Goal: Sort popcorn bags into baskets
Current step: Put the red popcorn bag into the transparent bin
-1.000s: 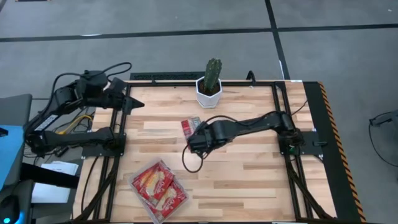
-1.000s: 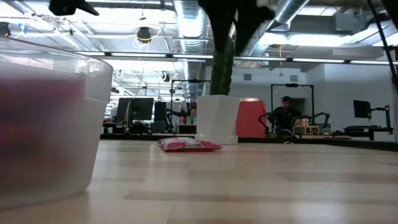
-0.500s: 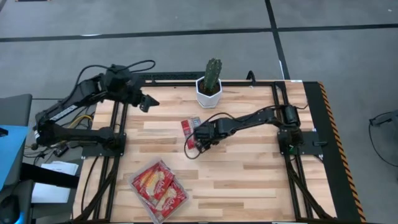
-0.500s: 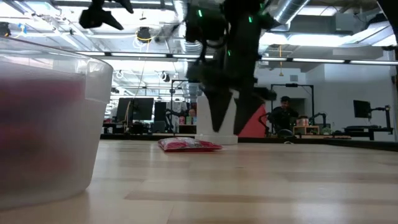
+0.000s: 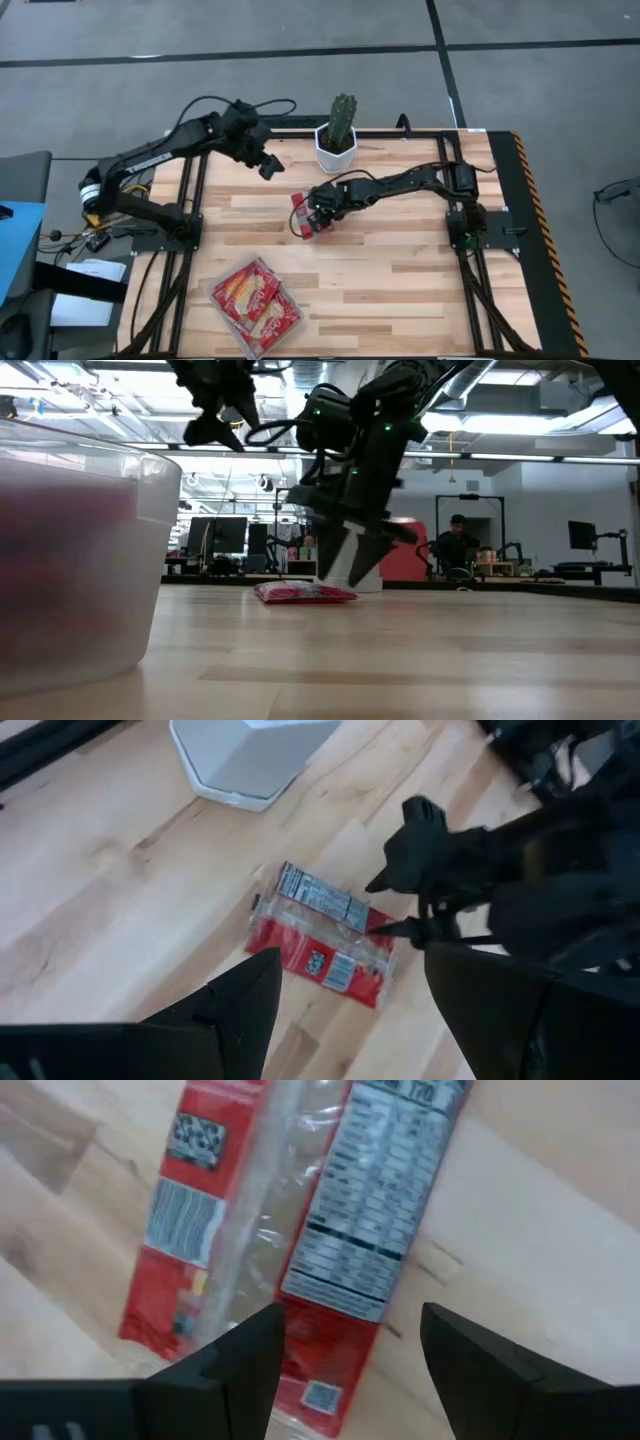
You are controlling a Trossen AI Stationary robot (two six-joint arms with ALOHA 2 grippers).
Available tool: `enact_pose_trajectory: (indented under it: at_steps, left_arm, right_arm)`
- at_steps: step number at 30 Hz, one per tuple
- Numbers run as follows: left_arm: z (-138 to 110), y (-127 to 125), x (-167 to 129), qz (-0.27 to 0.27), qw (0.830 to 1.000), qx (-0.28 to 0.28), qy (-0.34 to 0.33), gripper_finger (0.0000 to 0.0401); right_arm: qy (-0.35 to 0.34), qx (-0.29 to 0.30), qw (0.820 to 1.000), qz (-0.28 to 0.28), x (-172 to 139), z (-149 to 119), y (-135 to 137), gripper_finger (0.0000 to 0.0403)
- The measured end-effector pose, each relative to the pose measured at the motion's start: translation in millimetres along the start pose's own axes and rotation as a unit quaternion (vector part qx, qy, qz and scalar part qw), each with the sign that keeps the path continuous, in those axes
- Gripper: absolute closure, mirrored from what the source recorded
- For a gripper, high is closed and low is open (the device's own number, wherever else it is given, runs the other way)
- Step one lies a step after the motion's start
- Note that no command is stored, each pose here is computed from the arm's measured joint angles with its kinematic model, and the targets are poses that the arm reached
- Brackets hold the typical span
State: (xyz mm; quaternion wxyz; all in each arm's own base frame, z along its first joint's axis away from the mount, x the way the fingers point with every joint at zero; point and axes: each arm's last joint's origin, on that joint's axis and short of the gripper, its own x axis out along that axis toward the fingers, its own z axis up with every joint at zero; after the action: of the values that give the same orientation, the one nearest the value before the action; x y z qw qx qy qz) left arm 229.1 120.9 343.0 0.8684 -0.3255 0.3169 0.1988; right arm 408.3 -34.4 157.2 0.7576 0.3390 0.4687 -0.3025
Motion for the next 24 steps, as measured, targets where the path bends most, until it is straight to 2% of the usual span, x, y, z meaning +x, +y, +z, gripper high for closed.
enact_pose_trajectory:
  at_steps: [7,11,16,20,24]
  left_arm:
    - [1.7,4.6,17.2,0.012,1.000,0.011,0.021,0.0165]
    - [2.2,4.5,16.5,0.012,1.000,0.009,0.017,0.0165]
    - [1.5,5.3,15.6,0.012,1.000,0.000,0.021,0.0165]
    - [1.3,4.7,15.6,0.005,1.000,-0.016,0.024,0.0165]
    - [-0.1,1.5,16.2,-0.002,0.999,-0.027,0.029,0.0165]
  right_arm:
    - [-0.037,0.007,0.999,0.023,4.4,9.4,-2.3,0.0148]
    - [-0.031,0.025,0.999,0.020,12.2,2.9,-9.5,0.0148]
    - [-0.034,0.015,0.999,0.026,18.4,-3.0,-13.4,0.0151]
    - [-0.032,0.009,0.999,0.027,19.5,-8.4,-12.5,0.0193]
    - [-0.028,0.003,0.999,0.030,19.3,-12.1,-9.9,0.0278]
